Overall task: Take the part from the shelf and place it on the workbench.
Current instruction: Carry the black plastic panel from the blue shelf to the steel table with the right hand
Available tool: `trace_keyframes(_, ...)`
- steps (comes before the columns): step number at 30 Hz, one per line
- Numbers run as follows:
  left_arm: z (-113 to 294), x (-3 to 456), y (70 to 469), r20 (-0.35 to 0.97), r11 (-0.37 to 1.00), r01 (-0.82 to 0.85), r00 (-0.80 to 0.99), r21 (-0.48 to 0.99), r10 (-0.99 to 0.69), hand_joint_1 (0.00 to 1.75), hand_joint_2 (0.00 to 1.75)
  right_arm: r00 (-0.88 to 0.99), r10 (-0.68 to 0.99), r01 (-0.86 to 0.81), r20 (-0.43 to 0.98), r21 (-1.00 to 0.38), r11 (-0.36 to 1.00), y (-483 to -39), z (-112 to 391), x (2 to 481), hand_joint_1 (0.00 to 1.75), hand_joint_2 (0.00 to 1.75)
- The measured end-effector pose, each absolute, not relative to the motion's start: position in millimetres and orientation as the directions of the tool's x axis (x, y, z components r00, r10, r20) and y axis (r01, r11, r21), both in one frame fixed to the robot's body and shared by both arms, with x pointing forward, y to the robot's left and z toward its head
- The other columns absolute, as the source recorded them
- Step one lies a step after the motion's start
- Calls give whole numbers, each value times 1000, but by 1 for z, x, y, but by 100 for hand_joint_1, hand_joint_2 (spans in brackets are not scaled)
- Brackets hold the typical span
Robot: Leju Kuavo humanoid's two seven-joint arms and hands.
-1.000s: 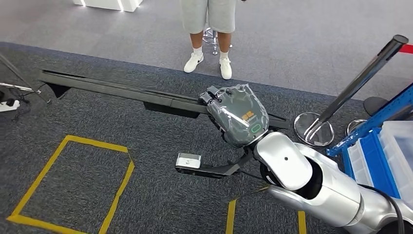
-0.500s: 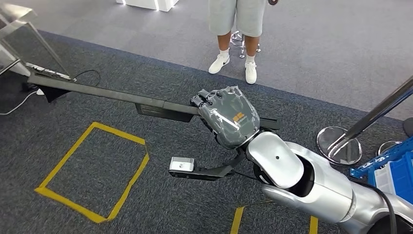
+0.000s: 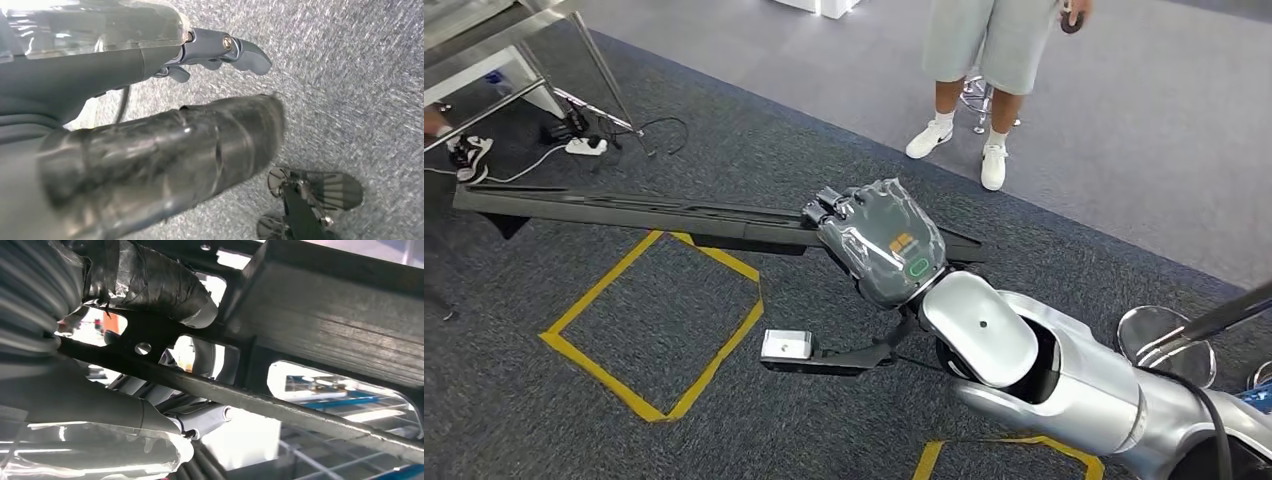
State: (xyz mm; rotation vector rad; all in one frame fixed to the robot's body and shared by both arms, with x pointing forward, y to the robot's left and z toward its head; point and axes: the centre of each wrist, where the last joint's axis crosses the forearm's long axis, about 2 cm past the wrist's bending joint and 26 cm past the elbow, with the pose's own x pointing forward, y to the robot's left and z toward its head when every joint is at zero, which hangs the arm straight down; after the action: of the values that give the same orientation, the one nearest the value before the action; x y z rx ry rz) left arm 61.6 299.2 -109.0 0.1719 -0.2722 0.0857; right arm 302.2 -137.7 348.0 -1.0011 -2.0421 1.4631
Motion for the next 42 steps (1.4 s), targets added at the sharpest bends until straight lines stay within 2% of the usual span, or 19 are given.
trace_keyframes(28,-109,61,302,246,981,-122,966,149,83,0,0,-647,757,294,-86,-945,144,-132,351,308,175,175)
trace_keyframes(31,-109,63,301,248,982,-122,965,145,83,0,0,-634,767,280,-100,-954,107,-131,353,311,175,175)
trace_keyframes(36,-109,62,300,242,982,-127,966,136,91,0,0,-568,804,256,-177,-966,-32,-131,371,326,175,175)
trace_keyframes(42,-109,62,301,232,982,-138,967,132,105,0,0,-539,817,263,-204,-962,-67,-133,384,333,175,175)
